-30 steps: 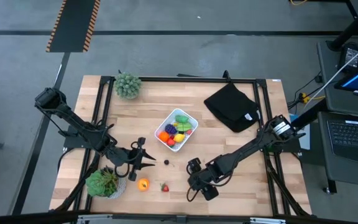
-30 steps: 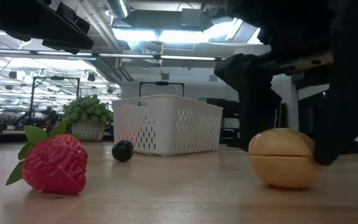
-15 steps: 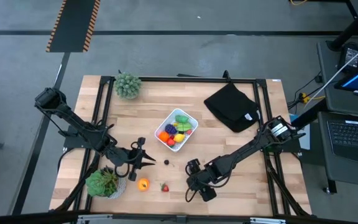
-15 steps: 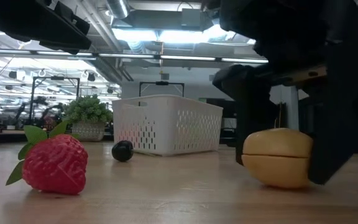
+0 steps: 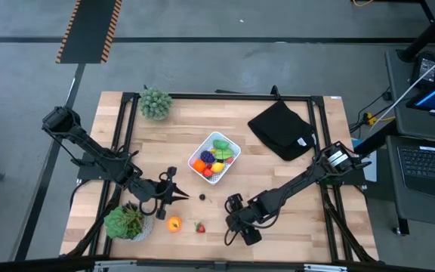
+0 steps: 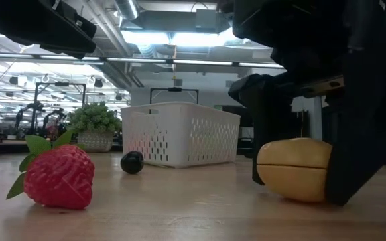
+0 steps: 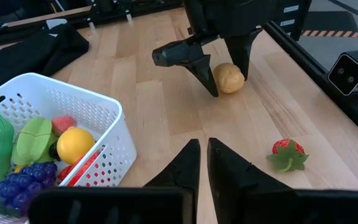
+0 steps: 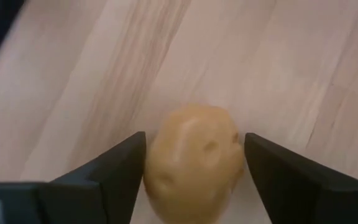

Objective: Pick and placing Produce into tupperware
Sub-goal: Put the potato into the white bin

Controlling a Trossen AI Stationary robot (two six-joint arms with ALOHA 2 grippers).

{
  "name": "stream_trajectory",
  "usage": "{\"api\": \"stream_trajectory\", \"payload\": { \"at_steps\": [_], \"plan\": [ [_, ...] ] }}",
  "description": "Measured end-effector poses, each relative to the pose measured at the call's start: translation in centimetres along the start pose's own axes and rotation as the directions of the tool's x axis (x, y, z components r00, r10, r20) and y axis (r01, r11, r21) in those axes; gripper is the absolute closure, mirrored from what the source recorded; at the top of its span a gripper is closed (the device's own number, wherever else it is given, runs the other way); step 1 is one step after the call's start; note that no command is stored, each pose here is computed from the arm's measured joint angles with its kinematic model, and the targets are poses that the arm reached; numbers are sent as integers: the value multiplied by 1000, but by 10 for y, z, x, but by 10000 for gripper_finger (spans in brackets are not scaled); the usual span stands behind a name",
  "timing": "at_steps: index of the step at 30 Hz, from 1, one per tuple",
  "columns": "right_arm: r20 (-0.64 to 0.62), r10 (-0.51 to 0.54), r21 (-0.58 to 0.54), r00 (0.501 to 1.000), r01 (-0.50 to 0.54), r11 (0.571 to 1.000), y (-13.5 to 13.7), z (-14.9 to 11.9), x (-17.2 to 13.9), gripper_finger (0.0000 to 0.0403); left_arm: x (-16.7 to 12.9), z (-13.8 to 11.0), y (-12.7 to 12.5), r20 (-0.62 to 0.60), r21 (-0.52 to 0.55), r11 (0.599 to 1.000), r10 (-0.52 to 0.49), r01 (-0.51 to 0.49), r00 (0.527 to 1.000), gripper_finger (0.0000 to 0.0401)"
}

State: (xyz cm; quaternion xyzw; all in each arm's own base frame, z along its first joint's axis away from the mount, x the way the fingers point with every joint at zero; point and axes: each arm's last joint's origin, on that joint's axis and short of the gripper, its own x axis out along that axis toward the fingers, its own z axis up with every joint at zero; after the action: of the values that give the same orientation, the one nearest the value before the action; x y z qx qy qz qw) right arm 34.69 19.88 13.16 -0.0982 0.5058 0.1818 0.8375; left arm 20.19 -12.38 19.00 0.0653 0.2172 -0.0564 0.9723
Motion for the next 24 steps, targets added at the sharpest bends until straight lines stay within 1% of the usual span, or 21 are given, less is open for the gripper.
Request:
{"api": "stream_trajectory", "payload": {
  "at_steps": [7,10,14,17,19,22,24],
  "plan": [
    [-7,-1,27,1000,1,1000,0,-1,1,178,0,0,0,-2,1,1000,1,-1,1000,393],
    [-7,-1,26,1000,1,1000,0,-1,1,193,0,0,0,-2,2,1000,1,-1,1000,399],
    [-7,0,26,1000,1,1000,0,-1,1,193,0,0,0,-3,2,1000,1,-1,1000,398],
    [-8,-1,31,1000,1,1000,0,-1,1,184,0,0,0,-3,2,1000,1,-1,1000,390],
    [-6,-3,57,1000,4,998,-2,-1,1,182,0,0,0,-3,2,1000,0,0,1000,384],
    [-2,-5,113,1000,5,994,-10,1,2,191,0,0,0,-3,2,1000,1,-1,1000,375],
    [-1,-2,130,1000,2,991,-14,1,2,193,0,0,0,-3,5,1000,1,-1,1000,370]
  ]
}}
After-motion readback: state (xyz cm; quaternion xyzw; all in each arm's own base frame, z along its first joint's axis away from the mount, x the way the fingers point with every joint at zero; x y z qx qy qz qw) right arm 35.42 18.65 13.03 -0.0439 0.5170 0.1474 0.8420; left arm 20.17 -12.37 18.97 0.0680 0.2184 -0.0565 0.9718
